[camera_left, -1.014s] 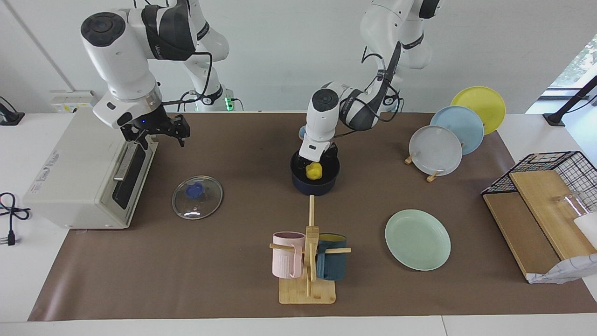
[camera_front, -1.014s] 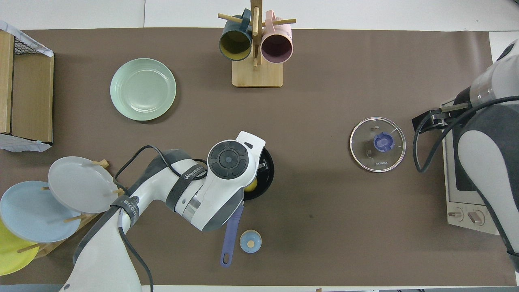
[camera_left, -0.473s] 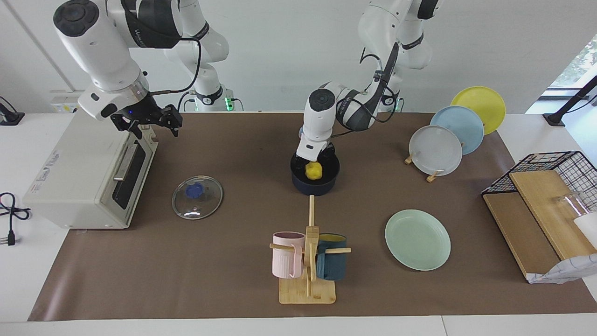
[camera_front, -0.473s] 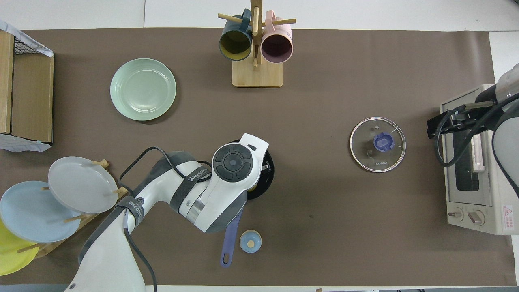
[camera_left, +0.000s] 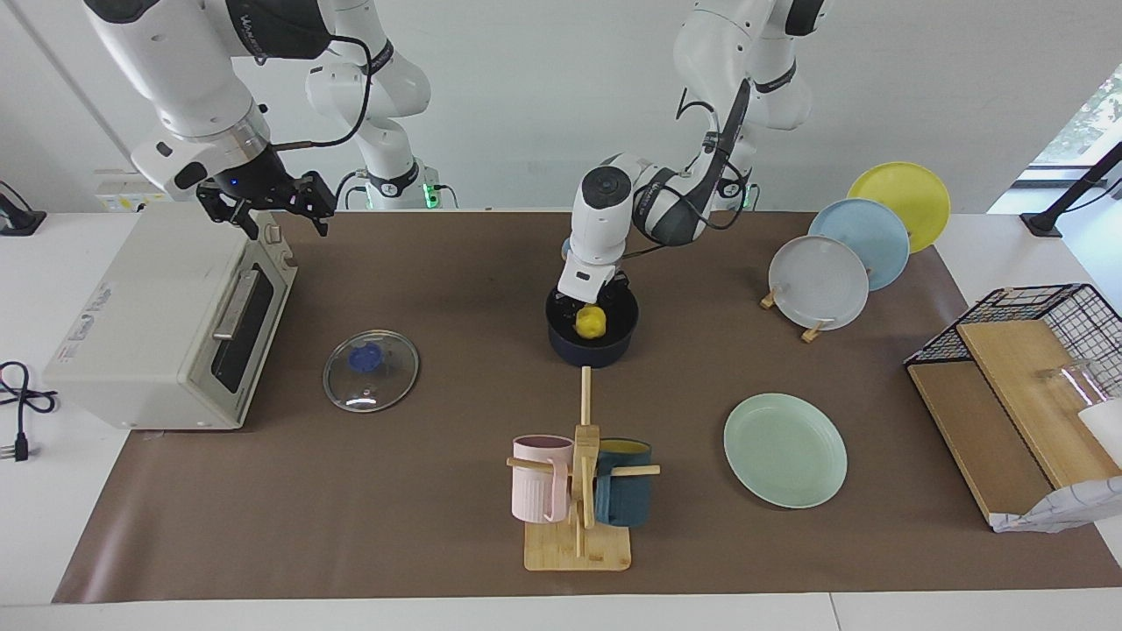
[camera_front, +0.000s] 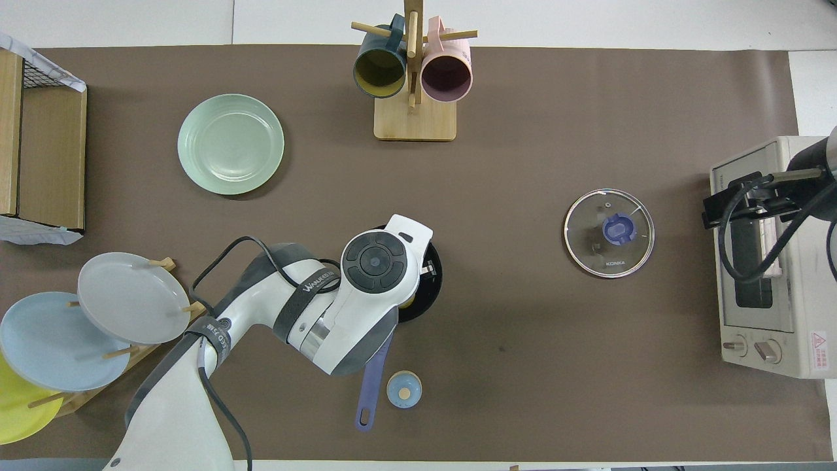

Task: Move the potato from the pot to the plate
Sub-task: 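Grasp the yellow potato in the saucepan with the left gripper, then carry the potato with the left gripper to the green plate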

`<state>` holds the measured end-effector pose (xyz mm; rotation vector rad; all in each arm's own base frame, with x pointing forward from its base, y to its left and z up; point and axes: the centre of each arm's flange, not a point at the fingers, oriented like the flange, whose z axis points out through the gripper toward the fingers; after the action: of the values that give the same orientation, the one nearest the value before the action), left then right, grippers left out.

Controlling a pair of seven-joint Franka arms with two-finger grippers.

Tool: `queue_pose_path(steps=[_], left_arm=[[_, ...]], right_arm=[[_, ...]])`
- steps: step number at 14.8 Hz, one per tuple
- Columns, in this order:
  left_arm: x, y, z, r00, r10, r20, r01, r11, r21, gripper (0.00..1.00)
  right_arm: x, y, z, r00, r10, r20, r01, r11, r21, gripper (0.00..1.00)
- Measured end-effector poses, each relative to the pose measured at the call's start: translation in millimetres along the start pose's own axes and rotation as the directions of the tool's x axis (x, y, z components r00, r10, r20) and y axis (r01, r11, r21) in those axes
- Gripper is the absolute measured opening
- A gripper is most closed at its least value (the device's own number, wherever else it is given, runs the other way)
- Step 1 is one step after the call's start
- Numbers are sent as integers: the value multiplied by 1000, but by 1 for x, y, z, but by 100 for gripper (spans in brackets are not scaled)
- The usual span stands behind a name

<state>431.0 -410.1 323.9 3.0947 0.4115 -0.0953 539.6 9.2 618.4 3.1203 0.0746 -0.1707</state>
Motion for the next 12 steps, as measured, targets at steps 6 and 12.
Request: queue_pose_path(steps=[6, 12], left_arm=[[26, -5, -85, 1000, -15, -23, 15, 1000, -13, 63], [125, -86, -219, 997, 31, -76, -35, 998, -51, 63]], right_arm=[[-9, 1, -8, 1000, 17, 0, -17, 1000, 0, 100], [-9, 13, -8, 999, 46, -1, -46, 999, -6, 100]])
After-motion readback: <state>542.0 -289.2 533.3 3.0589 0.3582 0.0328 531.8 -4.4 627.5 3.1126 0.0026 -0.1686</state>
